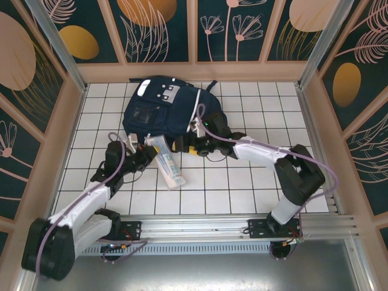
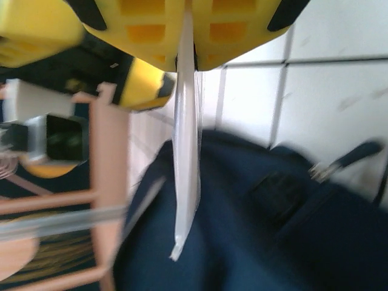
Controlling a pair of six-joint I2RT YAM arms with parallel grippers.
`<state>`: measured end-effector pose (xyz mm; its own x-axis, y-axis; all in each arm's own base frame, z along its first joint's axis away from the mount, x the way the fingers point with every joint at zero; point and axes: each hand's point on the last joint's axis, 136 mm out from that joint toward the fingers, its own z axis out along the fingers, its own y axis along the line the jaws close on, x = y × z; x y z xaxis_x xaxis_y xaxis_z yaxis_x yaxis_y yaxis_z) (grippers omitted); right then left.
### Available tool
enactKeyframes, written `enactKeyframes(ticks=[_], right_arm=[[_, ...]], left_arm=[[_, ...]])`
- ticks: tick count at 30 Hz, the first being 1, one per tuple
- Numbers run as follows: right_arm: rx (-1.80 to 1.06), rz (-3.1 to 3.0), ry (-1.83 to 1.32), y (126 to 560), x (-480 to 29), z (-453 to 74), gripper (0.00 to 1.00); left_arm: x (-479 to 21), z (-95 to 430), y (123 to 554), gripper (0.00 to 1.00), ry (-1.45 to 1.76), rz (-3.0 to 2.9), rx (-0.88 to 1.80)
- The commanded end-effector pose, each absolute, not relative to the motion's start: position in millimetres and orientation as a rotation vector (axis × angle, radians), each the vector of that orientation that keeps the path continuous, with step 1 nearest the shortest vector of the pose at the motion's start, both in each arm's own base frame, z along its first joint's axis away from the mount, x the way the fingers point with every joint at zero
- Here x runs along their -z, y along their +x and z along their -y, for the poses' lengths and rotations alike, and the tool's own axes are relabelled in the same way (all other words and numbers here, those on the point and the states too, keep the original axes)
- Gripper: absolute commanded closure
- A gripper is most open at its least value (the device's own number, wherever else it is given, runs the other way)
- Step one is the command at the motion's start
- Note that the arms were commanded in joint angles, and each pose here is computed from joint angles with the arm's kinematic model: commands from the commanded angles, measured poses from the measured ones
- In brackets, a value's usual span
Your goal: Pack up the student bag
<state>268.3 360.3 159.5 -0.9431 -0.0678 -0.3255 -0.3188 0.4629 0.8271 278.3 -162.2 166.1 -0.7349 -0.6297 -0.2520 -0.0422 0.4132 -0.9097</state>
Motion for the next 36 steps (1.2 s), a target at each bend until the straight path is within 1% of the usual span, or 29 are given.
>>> enactKeyframes(ticks=[1,5,9,13,19,21,24,25,27,30,31,32,34,36], right_arm=[[-1.562,-2.387,-0.149,279,-177,-349,0.03],[-1.782,-2.221,-0.121,277,-223,-361,0.01],[-1.883,-2.116,-0.088,278,-245,-368,0.01],[-1.962,-1.998,-0.068,285,-264,-372,0.02],[-2.102,-1.88,-0.121,282,-290,-399,0.11],[-2.117,-1.888,-0.125,283,-289,-408,0.12],[-2.148,-1.887,-0.114,285,-286,-418,0.17],[-2.164,-1.884,-0.107,286,-284,-421,0.2],[-2.195,-1.883,-0.104,287,-284,-427,0.33],[-2.179,-1.912,-0.094,290,-279,-431,0.6],[-2.152,-1.93,-0.081,293,-276,-429,0.71],[-2.114,-1.954,-0.07,296,-272,-427,0.79],[-2.035,-1.984,-0.046,303,-265,-418,0.91],[-1.941,-2.042,-0.018,309,-252,-408,0.99]], left_arm=[[-229,135,296,1.0,-0.643,-1.794,1.297],[-270,116,306,1.0,-0.715,-1.555,1.328],[-284,111,318,1.0,-0.779,-1.454,1.383],[-293,115,326,1.0,-0.767,-1.441,1.399],[-286,113,327,1.0,-0.799,-1.433,1.401],[-284,113,327,1.0,-0.808,-1.43,1.405],[-284,118,328,1.0,-0.801,-1.429,1.439],[-284,120,328,1.0,-0.794,-1.439,1.444],[-282,124,329,1.0,-0.79,-1.455,1.444],[-276,126,330,1.0,-0.786,-1.493,1.412],[-274,126,330,0.93,-0.786,-1.509,1.393],[-271,126,330,0.83,-0.788,-1.528,1.373],[-266,126,330,0.67,-0.786,-1.564,1.34],[-263,127,330,0.51,-0.764,-1.598,1.313]])
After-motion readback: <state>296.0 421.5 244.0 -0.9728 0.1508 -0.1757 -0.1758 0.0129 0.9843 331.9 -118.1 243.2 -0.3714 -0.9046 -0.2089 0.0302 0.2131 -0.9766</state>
